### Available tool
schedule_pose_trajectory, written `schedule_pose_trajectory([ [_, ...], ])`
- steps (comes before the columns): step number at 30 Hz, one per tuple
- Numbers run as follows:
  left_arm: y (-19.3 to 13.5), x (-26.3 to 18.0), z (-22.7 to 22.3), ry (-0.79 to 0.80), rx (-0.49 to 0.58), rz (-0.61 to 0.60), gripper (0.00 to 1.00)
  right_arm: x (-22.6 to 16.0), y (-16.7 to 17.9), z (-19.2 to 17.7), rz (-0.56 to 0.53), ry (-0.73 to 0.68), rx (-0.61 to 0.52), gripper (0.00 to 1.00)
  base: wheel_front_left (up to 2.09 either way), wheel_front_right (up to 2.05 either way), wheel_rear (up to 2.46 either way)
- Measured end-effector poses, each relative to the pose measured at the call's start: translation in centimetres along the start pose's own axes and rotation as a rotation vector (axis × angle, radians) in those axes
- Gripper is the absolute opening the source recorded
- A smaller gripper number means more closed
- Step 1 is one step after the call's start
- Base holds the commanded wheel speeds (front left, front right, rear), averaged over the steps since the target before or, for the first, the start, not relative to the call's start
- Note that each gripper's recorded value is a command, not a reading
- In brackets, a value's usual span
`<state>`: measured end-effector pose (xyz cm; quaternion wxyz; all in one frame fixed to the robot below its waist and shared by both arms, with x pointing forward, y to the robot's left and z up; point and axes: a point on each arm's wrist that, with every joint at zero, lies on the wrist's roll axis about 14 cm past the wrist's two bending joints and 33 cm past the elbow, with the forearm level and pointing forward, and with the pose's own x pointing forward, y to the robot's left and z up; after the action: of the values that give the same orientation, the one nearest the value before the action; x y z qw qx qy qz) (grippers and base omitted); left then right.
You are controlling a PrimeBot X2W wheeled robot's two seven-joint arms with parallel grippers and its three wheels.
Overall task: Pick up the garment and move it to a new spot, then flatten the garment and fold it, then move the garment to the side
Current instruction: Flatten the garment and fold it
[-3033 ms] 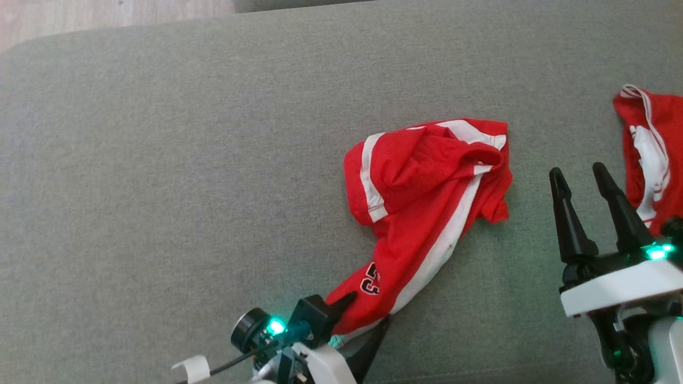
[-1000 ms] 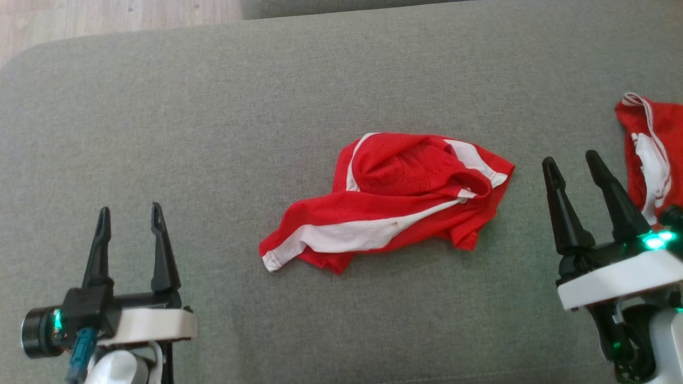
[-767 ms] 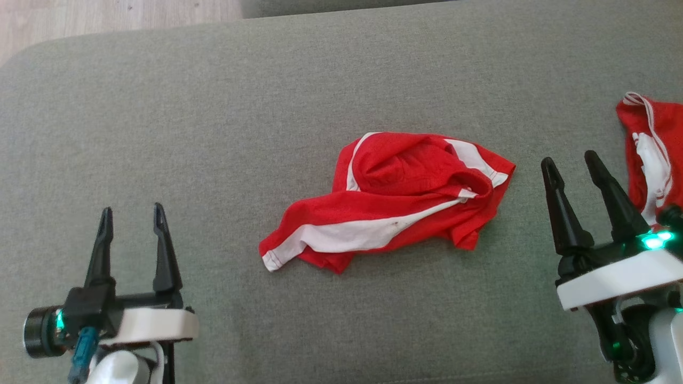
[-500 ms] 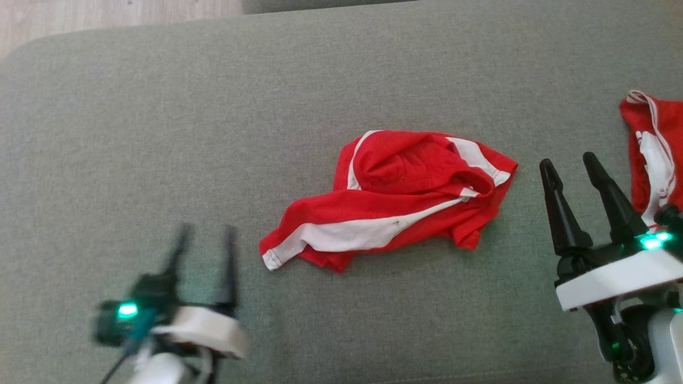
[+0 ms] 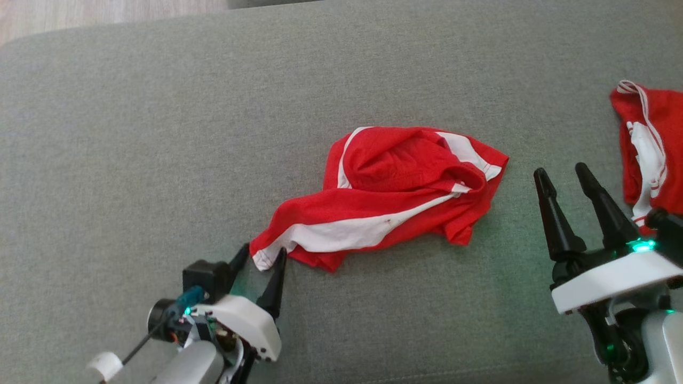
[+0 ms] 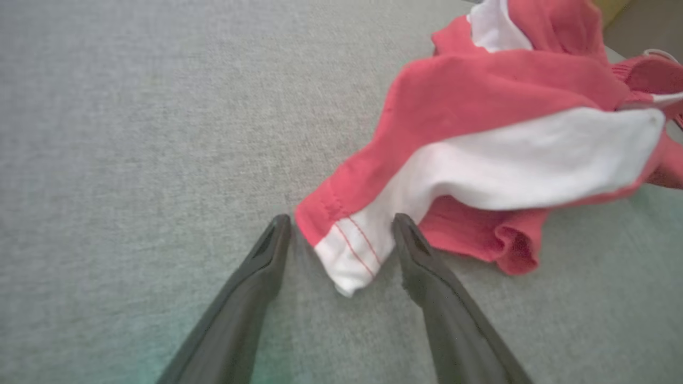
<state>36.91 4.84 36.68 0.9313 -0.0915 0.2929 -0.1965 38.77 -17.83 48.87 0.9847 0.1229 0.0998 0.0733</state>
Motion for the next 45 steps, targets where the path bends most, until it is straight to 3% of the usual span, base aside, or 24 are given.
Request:
schedule_pose_trajectory([
  [3, 0.3, 0.4, 0.3, -0.008, -0.015, 0.002, 1.0, 0.0, -0.2, -0.4, -0.006, 0.017, 0.002, 1.0, 0.0, 0.0, 0.0],
  [5, 0.3, 0.5, 0.3, -0.006, -0.014, -0.002, 0.2, 0.0, -0.3, -0.6, -0.009, 0.024, 0.002, 1.0, 0.0, 0.0, 0.0],
  [6, 0.4, 0.4, 0.3, -0.005, -0.014, 0.0, 0.0, 0.0, -0.3, -0.8, -0.009, 0.03, 0.003, 1.0, 0.0, 0.0, 0.0],
  [14, 0.6, 0.1, 0.5, -0.007, -0.007, 0.006, 0.0, 0.4, 1.3, -3.7, 0.088, 0.2, -0.089, 1.0, 0.0, 0.0, 0.0],
  [23, 0.9, -0.4, 0.6, -0.013, -0.014, 0.022, 0.0, 2.8, 4.1, -6.6, 0.293, 0.424, -0.357, 1.0, 0.0, 0.0, 0.0],
  [33, 1.4, -0.4, 0.2, -0.016, -0.031, 0.038, 0.0, 2.6, 0.7, -10.6, 0.263, 0.671, -0.474, 1.0, 0.0, 0.0, 0.0],
  [35, 1.4, -0.3, 0.3, -0.023, -0.032, 0.038, 0.0, 2.9, 0.3, -10.6, 0.253, 0.675, -0.474, 0.0, 0.0, 0.0, 0.0],
  [40, 1.7, -0.4, 2.2, -0.102, -0.029, 0.055, 0.0, 3.3, 0.4, -9.5, 0.242, 0.639, -0.409, 0.0, 0.0, 0.0, 0.0],
  [45, 2.2, -1.8, 7.8, -0.302, 0.007, 0.085, 0.0, 4.2, 2.4, -4.8, 0.257, 0.458, -0.287, 0.0, 0.0, 0.0, 0.0],
])
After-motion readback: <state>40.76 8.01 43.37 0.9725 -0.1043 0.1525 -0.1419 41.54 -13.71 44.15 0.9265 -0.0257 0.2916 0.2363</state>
